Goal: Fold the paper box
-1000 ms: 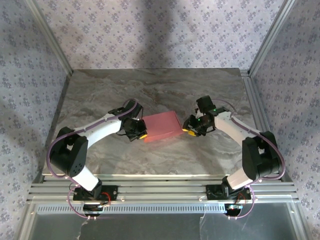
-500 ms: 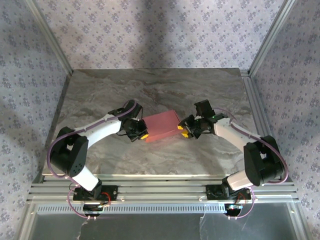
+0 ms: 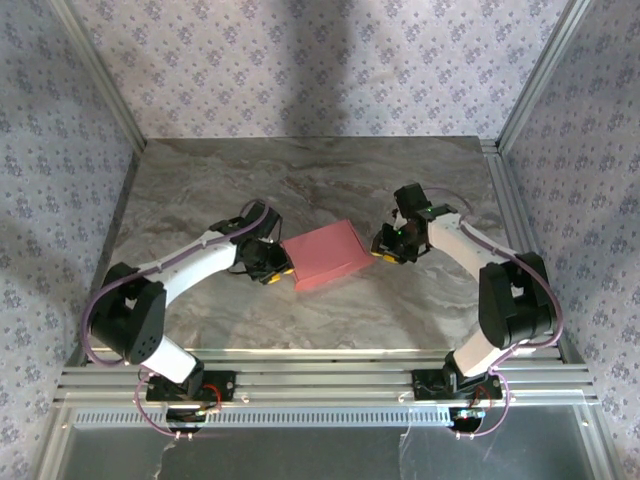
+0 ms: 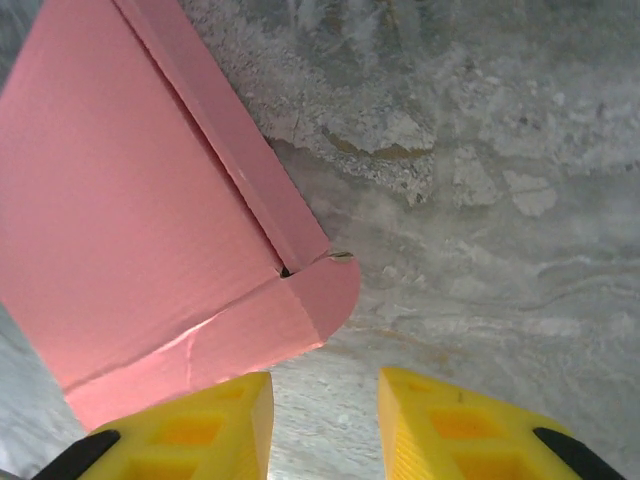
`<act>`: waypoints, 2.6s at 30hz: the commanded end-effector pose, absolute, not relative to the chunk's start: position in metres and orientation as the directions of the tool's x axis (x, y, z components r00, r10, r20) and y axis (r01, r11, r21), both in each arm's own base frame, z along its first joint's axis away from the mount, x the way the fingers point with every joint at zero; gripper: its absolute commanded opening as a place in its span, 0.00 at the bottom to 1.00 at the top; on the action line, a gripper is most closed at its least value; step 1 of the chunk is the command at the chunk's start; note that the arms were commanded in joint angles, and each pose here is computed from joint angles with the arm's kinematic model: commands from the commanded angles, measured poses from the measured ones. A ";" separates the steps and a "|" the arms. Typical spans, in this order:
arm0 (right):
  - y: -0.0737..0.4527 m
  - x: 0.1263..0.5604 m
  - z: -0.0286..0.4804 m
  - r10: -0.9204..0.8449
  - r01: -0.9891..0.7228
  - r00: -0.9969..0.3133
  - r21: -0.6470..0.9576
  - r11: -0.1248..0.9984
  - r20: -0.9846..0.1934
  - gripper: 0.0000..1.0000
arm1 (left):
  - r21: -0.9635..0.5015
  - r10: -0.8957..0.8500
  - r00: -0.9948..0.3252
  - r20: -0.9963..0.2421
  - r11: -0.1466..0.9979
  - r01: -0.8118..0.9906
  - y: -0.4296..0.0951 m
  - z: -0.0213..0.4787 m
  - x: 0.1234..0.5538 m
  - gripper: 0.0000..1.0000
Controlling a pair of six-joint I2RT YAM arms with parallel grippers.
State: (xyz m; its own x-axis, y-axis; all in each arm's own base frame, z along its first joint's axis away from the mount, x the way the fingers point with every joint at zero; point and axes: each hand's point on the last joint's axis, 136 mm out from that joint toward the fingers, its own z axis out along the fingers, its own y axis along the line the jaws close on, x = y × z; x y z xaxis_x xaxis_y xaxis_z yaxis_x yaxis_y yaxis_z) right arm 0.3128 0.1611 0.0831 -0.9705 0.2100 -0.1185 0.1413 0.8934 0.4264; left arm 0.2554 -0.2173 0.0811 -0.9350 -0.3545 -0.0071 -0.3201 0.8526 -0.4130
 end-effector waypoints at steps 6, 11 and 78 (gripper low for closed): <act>0.170 0.311 0.068 0.015 -0.021 -0.997 0.414 0.910 -0.082 0.36 | -0.479 -0.284 -0.957 0.055 0.833 -0.275 -0.257 0.079 0.235 0.35; 0.175 0.313 0.063 0.016 -0.013 -0.998 0.429 0.903 -0.064 0.37 | -0.489 -0.303 -0.950 0.079 0.819 -0.301 -0.262 0.066 0.235 0.34; 0.198 0.292 0.054 -0.003 -0.012 -1.000 0.439 0.899 -0.023 0.38 | -0.461 -0.300 -0.953 0.046 0.840 -0.287 -0.260 0.047 0.243 0.22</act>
